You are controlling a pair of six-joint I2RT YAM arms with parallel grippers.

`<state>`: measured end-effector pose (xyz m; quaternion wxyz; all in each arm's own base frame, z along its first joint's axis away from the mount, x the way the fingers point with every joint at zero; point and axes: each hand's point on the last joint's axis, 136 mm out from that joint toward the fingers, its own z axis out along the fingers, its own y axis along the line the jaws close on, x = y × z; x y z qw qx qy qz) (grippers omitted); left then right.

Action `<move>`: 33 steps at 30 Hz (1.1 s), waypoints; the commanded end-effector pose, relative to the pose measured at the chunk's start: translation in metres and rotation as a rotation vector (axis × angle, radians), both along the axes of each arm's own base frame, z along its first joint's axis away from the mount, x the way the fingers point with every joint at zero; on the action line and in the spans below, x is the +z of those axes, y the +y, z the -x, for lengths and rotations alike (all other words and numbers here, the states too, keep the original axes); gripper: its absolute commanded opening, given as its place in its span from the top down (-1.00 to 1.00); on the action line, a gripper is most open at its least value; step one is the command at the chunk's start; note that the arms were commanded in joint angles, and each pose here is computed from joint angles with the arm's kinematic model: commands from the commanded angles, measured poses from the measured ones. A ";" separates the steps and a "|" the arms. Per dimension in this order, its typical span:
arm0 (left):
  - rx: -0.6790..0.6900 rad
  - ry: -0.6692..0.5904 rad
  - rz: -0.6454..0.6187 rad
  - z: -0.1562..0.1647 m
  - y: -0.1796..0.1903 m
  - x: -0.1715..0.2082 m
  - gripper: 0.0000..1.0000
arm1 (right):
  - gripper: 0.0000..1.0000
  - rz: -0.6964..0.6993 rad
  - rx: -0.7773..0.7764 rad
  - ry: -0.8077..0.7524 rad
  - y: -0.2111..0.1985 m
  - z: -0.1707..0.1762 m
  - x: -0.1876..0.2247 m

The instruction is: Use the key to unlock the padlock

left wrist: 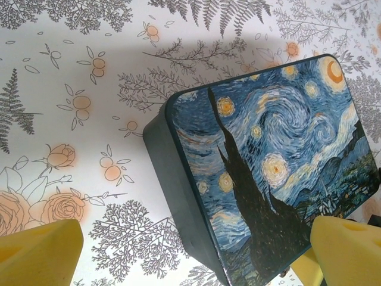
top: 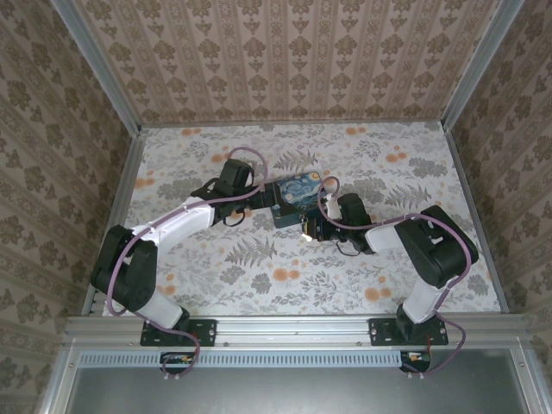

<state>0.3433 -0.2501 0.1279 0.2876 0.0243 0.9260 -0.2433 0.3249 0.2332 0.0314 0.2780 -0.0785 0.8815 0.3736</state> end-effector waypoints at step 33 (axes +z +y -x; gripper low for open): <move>-0.108 -0.078 -0.536 0.011 -0.031 -0.030 -1.00 | 1.00 -0.030 -0.195 0.176 -0.021 0.020 -0.011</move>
